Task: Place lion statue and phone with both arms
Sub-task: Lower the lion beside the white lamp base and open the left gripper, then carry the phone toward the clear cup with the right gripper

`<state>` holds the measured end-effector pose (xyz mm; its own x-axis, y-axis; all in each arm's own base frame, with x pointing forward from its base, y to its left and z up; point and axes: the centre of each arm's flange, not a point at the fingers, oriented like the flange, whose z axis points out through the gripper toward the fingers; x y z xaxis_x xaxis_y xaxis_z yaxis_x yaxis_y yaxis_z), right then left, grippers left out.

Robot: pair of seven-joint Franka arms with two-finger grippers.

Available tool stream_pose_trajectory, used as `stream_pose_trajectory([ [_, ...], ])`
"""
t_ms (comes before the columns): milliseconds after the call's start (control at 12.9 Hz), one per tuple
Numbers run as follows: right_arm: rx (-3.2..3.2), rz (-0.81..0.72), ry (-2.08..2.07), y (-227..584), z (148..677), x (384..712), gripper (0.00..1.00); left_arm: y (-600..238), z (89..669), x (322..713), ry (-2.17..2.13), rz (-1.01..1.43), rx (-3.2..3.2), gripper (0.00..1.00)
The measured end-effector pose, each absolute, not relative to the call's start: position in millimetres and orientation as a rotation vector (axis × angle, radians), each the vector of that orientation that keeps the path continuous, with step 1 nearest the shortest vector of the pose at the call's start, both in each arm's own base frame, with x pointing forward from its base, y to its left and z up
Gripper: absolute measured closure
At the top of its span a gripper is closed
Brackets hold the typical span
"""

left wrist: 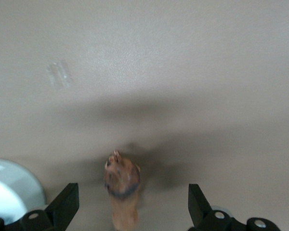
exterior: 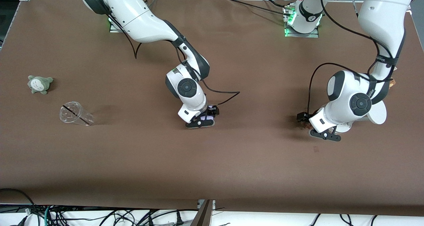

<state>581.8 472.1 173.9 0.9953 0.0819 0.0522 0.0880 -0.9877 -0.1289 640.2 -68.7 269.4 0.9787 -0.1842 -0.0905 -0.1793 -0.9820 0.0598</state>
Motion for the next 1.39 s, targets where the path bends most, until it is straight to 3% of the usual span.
stream_pose_trajectory([
  [309,-3.007,-0.072,-0.132,474,168,581,0.00,-88,403,647,-0.273,-0.192,3.121,0.00],
  [464,-3.005,-0.079,-0.128,474,172,582,0.14,-84,474,644,-0.254,-0.171,3.139,0.00],
  [696,-3.005,-0.094,-0.121,471,174,586,0.16,-62,551,636,-0.191,-0.153,3.156,0.00],
  [928,-3.032,-0.089,-0.075,450,191,606,0.16,-46,581,626,-0.148,-0.185,3.161,0.00],
  [1238,-3.159,0.039,-0.016,372,295,641,0.16,-38,584,616,-0.054,-0.019,3.199,0.00],
  [1392,-3.222,0.084,-0.050,311,352,652,0.16,-25,581,591,-0.012,0.088,3.197,0.00],
])
